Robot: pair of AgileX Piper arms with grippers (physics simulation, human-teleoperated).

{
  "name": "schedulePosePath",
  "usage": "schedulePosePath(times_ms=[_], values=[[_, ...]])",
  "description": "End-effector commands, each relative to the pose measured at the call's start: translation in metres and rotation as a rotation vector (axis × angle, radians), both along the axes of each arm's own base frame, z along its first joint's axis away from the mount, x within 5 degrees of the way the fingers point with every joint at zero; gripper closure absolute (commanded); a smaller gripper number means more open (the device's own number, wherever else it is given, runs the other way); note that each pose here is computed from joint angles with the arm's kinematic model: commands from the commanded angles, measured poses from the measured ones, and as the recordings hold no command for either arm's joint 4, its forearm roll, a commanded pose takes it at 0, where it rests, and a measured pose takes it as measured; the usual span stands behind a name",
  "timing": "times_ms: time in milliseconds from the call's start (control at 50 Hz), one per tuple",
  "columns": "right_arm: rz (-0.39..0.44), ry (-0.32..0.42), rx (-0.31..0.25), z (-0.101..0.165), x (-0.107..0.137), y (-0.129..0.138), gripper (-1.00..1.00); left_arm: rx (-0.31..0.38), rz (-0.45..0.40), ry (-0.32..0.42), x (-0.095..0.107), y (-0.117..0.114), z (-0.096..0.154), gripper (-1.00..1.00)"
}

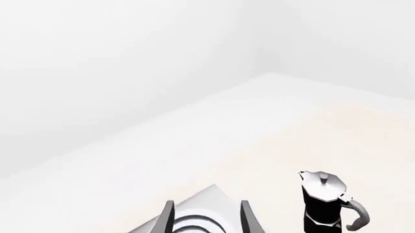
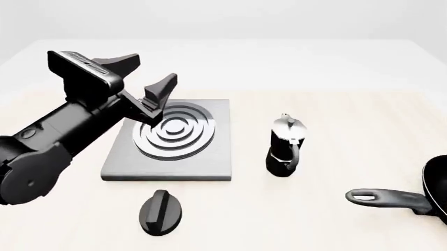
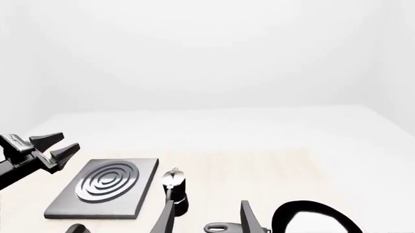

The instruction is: Put the frying pan on the stove.

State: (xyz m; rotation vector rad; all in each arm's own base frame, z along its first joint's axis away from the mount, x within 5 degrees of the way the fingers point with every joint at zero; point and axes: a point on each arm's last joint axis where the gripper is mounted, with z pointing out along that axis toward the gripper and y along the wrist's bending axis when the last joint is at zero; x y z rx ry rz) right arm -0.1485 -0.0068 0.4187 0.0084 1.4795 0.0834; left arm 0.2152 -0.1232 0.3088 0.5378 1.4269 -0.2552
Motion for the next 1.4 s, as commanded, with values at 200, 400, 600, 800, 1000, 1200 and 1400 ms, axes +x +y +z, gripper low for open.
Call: schedulePosePath(times_ms=[200, 400, 600, 800, 1000, 1200, 1400], values=[[0.003, 0.021, 0.011, -0.004, 0.005, 0.0, -1.0, 0.022, -0.132, -0.002, 0.032, -0.066, 0.015, -1.0], [0.005, 0.026, 0.018, -0.004, 0.006, 0.0, -1.0, 0.049, -0.186, 0.005, 0.031, -0.087, 0.026, -1.0], [0.006, 0.031, 0.027, -0.005, 0.007, 0.0, -1.0, 0.076, -0.276, 0.004, 0.005, -0.102, 0.04, -1.0], [0.006, 0.033, 0.032, -0.005, 0.008, 0.0, -1.0, 0.14, -0.329, 0.015, 0.008, -0.131, 0.049, -1.0], [0.006, 0.035, 0.037, -0.005, 0.008, 0.0, -1.0, 0.175, -0.389, 0.02, 0.004, -0.158, 0.055, -1.0], [0.008, 0.034, 0.04, -0.005, 0.008, 0.0, -1.0, 0.197, -0.435, 0.033, 0.008, -0.191, 0.058, -1.0], [0.008, 0.034, 0.041, -0.005, 0.008, 0.0, -1.0, 0.217, -0.448, 0.037, 0.027, -0.227, 0.067, -1.0]])
